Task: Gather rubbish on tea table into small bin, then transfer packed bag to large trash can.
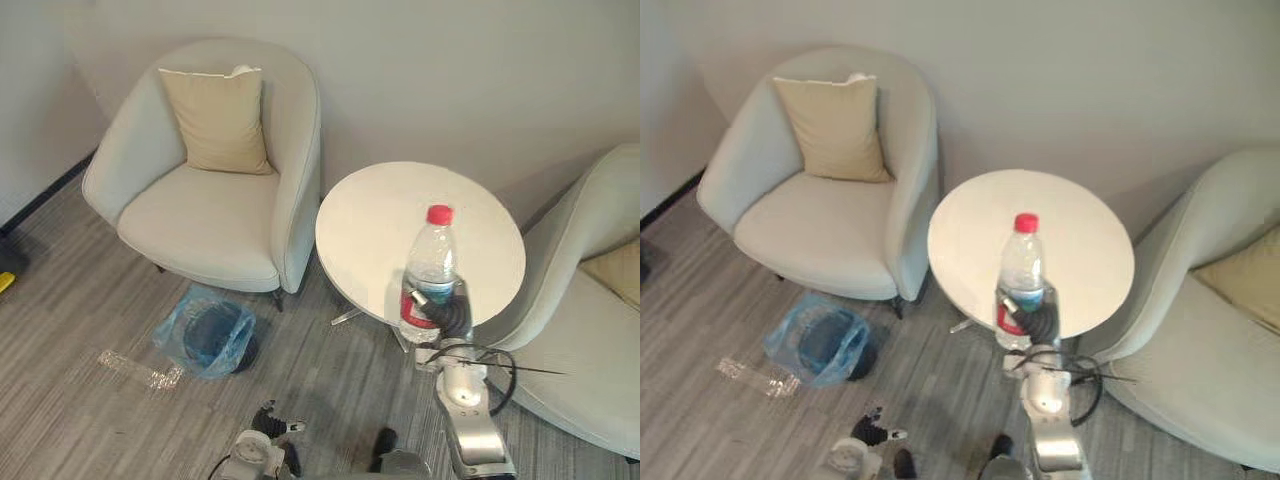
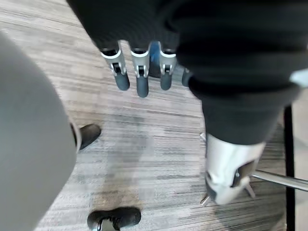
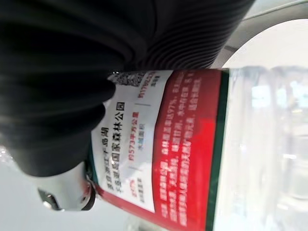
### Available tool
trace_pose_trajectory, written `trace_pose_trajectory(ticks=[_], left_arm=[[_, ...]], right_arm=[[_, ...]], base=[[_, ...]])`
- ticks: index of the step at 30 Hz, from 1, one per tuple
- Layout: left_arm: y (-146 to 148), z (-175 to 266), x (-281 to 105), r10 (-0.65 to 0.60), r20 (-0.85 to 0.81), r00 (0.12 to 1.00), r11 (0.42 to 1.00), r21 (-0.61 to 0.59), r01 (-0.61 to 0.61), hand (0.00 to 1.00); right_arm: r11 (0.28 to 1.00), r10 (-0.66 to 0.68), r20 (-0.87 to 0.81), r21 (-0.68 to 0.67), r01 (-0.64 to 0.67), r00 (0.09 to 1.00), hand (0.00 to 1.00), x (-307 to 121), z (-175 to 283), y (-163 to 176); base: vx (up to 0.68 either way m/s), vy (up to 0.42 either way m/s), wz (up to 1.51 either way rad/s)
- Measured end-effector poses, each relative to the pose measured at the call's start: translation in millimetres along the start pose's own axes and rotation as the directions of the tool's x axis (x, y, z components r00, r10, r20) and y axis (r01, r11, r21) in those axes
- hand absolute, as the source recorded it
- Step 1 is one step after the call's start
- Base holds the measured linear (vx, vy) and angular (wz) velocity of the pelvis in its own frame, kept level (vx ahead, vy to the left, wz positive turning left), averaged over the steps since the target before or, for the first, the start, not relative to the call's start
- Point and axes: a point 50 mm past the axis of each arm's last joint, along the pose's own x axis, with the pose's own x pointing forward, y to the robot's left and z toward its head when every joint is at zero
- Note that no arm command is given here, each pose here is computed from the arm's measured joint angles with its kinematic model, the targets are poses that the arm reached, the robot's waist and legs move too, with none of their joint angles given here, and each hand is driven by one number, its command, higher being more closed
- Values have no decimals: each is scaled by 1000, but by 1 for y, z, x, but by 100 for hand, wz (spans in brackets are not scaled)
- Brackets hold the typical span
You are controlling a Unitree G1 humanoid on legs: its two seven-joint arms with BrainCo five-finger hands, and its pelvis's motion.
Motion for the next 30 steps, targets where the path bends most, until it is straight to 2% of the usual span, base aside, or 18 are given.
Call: trace_pose_trajectory(ticks=[8, 12, 19, 26, 30], left_arm=[[1, -6, -2, 8, -19, 1000, 999, -38, -9, 0], [0, -1, -2, 10, 7, 1000, 999, -53, -10, 0], [-5, 9, -1, 19, 10, 1000, 990, -141, -18, 0], [-6, 13, 0, 18, 28, 999, 990, -139, -14, 0], [2, 11, 0, 35, 23, 999, 991, -127, -31, 0]], right_arm=[[999, -42, -57, -16, 41, 998, 100, -9, -10, -11], [993, -118, -49, -23, 117, 992, 100, -18, -4, -29], [999, -48, -31, 4, 49, 998, 100, -16, 1, -17], [998, -59, -37, -9, 59, 998, 100, -13, -2, -20], [1000, -29, -91, 0, 29, 995, 100, -11, -13, -6]], base=[[8, -48, 50], [172, -78, 104], [193, -49, 100], [150, -1, 55], [160, 64, 10]])
